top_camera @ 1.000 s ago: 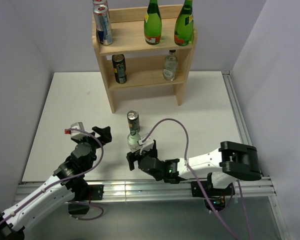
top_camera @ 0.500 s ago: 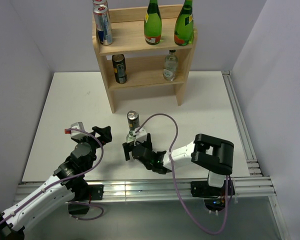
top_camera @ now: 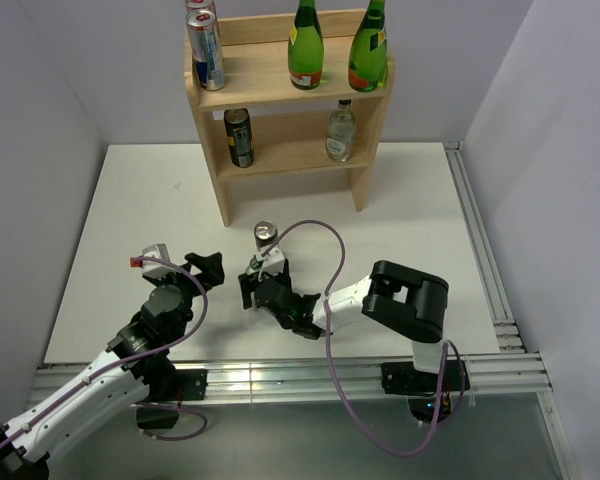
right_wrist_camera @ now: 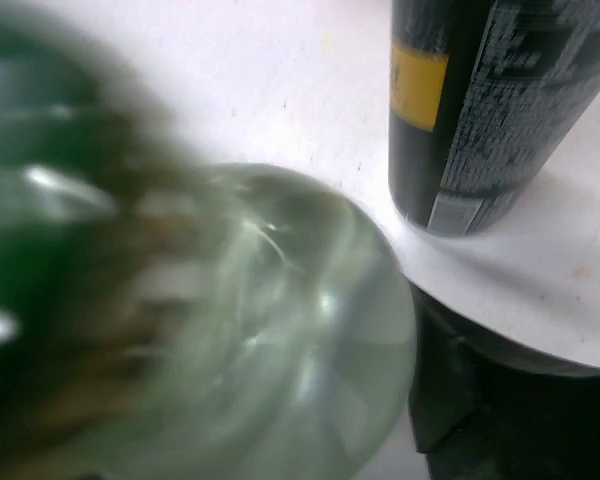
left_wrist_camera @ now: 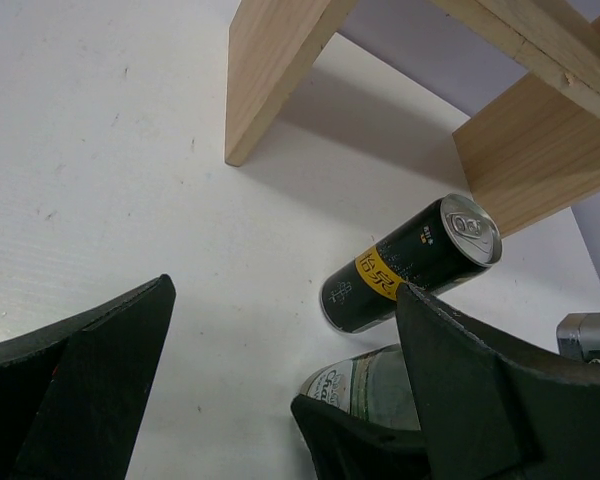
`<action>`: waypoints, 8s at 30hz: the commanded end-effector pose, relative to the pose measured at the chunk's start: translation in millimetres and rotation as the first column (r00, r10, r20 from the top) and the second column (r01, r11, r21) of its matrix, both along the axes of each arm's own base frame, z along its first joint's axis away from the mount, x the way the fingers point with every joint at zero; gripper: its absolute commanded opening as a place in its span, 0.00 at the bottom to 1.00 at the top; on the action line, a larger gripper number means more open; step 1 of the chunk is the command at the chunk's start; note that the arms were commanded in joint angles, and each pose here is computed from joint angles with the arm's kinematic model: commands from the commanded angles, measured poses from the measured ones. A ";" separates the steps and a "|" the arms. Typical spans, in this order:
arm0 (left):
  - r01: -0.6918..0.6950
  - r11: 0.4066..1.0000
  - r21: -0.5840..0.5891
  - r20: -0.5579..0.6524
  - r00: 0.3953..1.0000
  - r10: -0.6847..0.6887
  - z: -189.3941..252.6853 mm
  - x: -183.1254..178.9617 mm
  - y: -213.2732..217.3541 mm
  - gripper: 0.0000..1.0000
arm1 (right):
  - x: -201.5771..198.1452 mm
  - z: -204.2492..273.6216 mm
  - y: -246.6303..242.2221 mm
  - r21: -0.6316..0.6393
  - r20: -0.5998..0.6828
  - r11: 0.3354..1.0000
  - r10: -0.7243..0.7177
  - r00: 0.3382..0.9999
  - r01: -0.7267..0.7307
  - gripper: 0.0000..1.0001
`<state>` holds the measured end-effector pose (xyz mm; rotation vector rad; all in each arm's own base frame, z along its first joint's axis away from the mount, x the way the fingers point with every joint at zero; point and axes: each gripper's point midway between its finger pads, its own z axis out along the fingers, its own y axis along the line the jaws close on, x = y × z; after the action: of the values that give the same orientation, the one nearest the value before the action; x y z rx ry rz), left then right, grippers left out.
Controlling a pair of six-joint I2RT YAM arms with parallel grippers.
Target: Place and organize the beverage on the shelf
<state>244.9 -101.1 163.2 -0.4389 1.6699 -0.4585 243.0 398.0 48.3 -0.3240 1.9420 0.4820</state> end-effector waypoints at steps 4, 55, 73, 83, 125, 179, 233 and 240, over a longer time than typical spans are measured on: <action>0.015 1.000 -0.005 0.019 1.000 -0.014 4.2 1.3 -4.1 0.99 | 16.3 11.9 11.2 0.061 0.033 0.998 -0.037 0.999 0.035 0.47; 0.019 1.000 -0.001 0.016 1.000 -0.019 4.1 1.9 -5.2 0.99 | 226.4 339.9 -117.4 0.140 0.397 0.939 -0.344 0.851 0.314 0.00; 0.024 1.000 0.002 0.016 1.000 -0.024 3.2 1.4 -5.7 0.99 | 260.4 320.5 -153.9 0.123 0.385 0.889 -0.453 0.804 0.442 0.00; 0.029 1.000 -0.001 0.017 0.999 -0.029 3.5 1.5 -7.0 0.99 | 267.5 312.2 -170.1 0.139 0.389 0.846 -0.525 0.757 0.515 0.00; 0.027 1.000 -0.001 0.017 0.999 -0.027 3.9 1.8 -6.7 0.99 | 268.6 266.3 -180.5 0.152 0.314 0.806 -0.588 0.745 0.572 0.97; 0.290 0.954 0.068 0.033 0.956 -0.293 -8.5 17.5 -77.4 0.99 | 31.2 190.6 -167.2 0.285 0.081 0.888 -0.399 0.914 0.362 1.00; -0.010 0.918 0.398 0.146 0.988 -0.052 104.8 172.1 -169.6 0.00 | -35.2 134.4 -246.3 0.323 0.013 0.871 -0.395 0.919 0.370 0.90; -0.027 0.922 0.387 0.194 0.980 -0.053 167.5 207.6 -169.2 0.00 | -35.4 135.5 -247.3 0.325 0.011 0.869 -0.398 0.917 0.373 0.90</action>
<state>440.7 -277.7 274.9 -0.0619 1.6001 -0.1366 206.2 154.6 182.2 0.2202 1.7727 0.5058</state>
